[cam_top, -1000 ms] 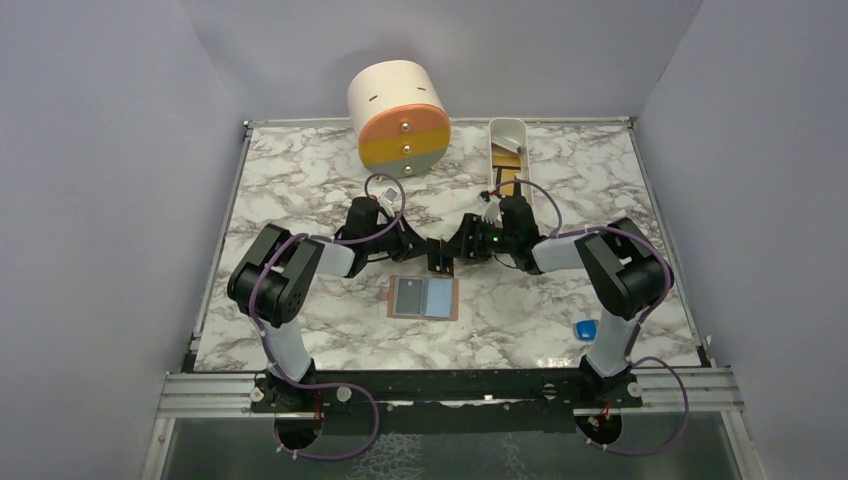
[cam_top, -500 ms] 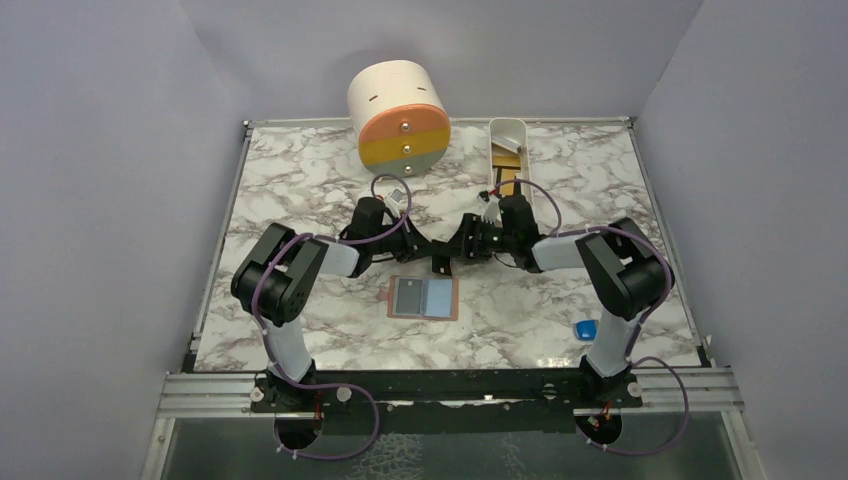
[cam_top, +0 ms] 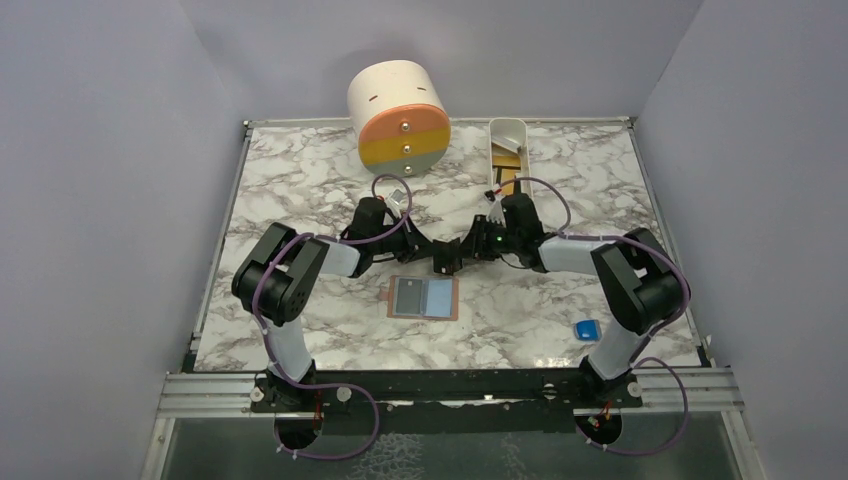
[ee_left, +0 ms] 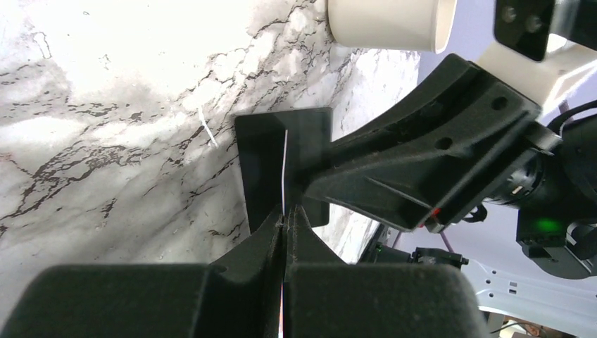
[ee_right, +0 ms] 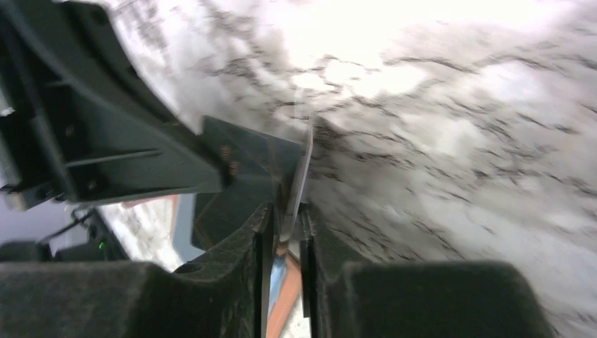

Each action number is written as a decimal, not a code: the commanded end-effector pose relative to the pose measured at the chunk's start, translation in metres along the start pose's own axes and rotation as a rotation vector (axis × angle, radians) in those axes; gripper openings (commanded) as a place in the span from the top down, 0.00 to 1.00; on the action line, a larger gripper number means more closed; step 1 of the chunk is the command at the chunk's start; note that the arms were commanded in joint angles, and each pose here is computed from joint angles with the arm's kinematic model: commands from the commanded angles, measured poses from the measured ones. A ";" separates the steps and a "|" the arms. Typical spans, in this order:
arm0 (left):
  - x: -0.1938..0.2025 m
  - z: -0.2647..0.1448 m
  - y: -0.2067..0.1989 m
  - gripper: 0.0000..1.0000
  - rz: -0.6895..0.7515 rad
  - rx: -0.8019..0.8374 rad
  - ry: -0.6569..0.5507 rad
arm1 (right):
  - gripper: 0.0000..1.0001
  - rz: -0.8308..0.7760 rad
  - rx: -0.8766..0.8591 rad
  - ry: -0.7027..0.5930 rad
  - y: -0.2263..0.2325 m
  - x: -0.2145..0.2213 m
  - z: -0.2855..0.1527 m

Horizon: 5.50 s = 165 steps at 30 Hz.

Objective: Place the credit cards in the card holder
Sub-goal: Pick up the credit card from the center of the board, then adjust the card holder at the center of the board, then insert the credit card into the card holder.

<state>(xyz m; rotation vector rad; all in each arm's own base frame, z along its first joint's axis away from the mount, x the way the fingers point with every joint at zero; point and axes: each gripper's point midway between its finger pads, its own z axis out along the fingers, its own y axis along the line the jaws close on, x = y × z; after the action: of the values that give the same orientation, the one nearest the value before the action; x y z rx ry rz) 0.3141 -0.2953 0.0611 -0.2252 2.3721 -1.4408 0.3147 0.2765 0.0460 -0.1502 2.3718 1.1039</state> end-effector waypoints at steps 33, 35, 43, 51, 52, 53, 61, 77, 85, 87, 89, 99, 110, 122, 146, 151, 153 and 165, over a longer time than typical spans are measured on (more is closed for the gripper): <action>0.051 -0.085 0.023 1.00 0.109 -0.244 0.349 | 0.99 0.067 0.087 0.163 0.012 0.089 -0.076; 0.056 -0.085 0.028 1.00 0.104 -0.249 0.364 | 0.99 0.076 0.091 0.173 0.009 0.095 -0.077; 0.064 -0.086 0.037 1.00 0.098 -0.257 0.384 | 0.99 0.079 0.102 0.171 0.002 0.100 -0.074; 0.076 -0.085 0.047 1.00 0.078 -0.237 0.419 | 0.99 0.103 0.068 0.184 0.009 0.103 -0.074; 0.076 -0.084 0.046 1.00 0.073 -0.228 0.417 | 0.99 0.103 0.071 0.182 0.008 0.104 -0.075; 0.075 -0.083 0.046 1.00 0.074 -0.222 0.412 | 0.99 0.104 0.076 0.181 0.007 0.104 -0.075; 0.080 -0.078 0.048 1.00 0.065 -0.174 0.406 | 0.99 0.117 0.064 0.178 0.011 0.107 -0.080; 0.078 -0.076 0.055 1.00 0.011 -0.213 0.349 | 0.99 0.175 0.026 0.124 0.023 0.093 -0.077; 0.068 -0.068 0.066 1.00 -0.088 -0.263 0.220 | 0.99 0.139 0.037 0.093 0.026 0.060 -0.051; 0.064 -0.065 0.061 1.00 -0.099 -0.244 0.195 | 0.99 0.117 0.058 0.088 0.023 0.051 -0.043; 0.058 -0.065 0.053 1.00 -0.095 -0.226 0.174 | 0.99 0.073 0.109 0.080 0.016 0.040 -0.037; 0.041 -0.073 0.030 1.00 -0.067 -0.219 0.102 | 0.99 -0.110 0.314 0.024 0.007 0.002 -0.071; 0.041 -0.068 0.011 1.00 -0.090 -0.113 0.093 | 0.99 -0.103 0.112 0.117 0.032 0.035 -0.073; 0.064 -0.057 0.034 1.00 -0.120 -0.173 0.119 | 0.99 -0.010 0.096 0.166 0.011 0.070 -0.059; 0.082 -0.075 0.056 1.00 -0.100 -0.296 0.145 | 0.99 0.017 0.178 0.179 -0.015 0.091 -0.062; 0.080 -0.069 0.047 1.00 -0.092 -0.229 0.140 | 0.99 0.018 0.180 0.182 -0.016 0.092 -0.061; 0.079 -0.067 0.045 1.00 -0.086 -0.212 0.140 | 0.99 0.020 0.184 0.184 -0.018 0.094 -0.061; 0.083 -0.061 0.049 1.00 -0.055 -0.170 0.165 | 0.99 0.021 0.179 0.183 -0.017 0.093 -0.061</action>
<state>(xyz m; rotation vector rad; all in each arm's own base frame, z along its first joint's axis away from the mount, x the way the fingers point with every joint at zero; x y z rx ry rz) 0.2264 -0.2497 0.0384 -0.2643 2.6076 -1.3365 0.2205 0.2398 0.0366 -0.1816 2.5779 0.9854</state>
